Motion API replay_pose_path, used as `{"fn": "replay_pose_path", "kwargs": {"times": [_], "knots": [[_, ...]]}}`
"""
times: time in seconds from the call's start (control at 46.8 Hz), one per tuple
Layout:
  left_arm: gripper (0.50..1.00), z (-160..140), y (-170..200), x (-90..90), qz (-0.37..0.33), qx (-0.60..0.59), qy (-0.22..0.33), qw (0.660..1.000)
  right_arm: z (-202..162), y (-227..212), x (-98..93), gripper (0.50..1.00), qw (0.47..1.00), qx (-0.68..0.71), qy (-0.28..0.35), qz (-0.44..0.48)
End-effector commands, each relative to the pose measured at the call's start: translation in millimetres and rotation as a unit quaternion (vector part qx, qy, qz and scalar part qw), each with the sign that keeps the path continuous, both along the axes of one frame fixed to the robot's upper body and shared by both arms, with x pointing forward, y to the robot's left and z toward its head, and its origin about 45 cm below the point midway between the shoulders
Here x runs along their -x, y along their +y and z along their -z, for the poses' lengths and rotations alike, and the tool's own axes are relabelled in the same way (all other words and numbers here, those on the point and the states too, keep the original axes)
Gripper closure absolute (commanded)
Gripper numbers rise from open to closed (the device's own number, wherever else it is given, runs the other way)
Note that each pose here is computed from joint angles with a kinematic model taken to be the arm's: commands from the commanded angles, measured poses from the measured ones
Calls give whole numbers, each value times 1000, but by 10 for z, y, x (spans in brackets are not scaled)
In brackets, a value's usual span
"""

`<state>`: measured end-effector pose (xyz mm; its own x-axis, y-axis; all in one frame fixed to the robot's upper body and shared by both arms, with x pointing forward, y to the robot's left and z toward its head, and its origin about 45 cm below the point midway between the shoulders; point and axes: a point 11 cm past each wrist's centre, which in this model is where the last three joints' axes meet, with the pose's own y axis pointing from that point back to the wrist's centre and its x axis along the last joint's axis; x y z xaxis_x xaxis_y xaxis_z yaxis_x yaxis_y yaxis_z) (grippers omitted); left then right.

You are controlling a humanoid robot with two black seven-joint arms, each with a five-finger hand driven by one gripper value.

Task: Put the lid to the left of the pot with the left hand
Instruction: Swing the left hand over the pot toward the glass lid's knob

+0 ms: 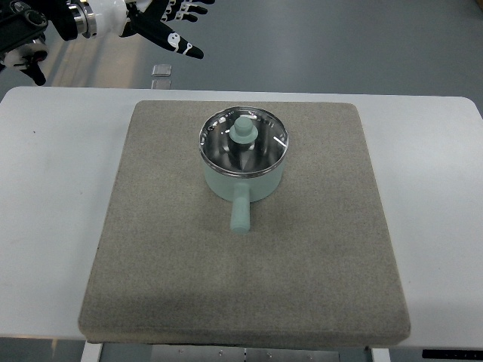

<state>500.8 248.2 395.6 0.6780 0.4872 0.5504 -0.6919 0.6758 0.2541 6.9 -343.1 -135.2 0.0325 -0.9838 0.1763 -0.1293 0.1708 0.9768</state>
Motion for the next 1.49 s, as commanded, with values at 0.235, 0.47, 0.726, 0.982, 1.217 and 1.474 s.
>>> {"fn": "replay_pose_path", "kwargs": {"times": [0.235,0.47,0.726,0.982,1.217,1.474], "knots": [[506,-368,-113,73,73,-159,-52,983,0,0,-2,579,1000,0,0,0],[504,-488,-401,189,120,-185,-74,973,0,0,-2,579,1000,0,0,0],[504,-293,-482,223,153,-251,-84,952,0,0,-2,579,1000,0,0,0],[504,-121,-621,252,175,-255,-73,948,0,0,-2,579,1000,0,0,0],[504,22,-905,319,236,-310,-98,916,0,0,-2,579,1000,0,0,0],[504,133,-1212,406,288,-336,-113,889,0,0,-2,579,1000,0,0,0]]}}
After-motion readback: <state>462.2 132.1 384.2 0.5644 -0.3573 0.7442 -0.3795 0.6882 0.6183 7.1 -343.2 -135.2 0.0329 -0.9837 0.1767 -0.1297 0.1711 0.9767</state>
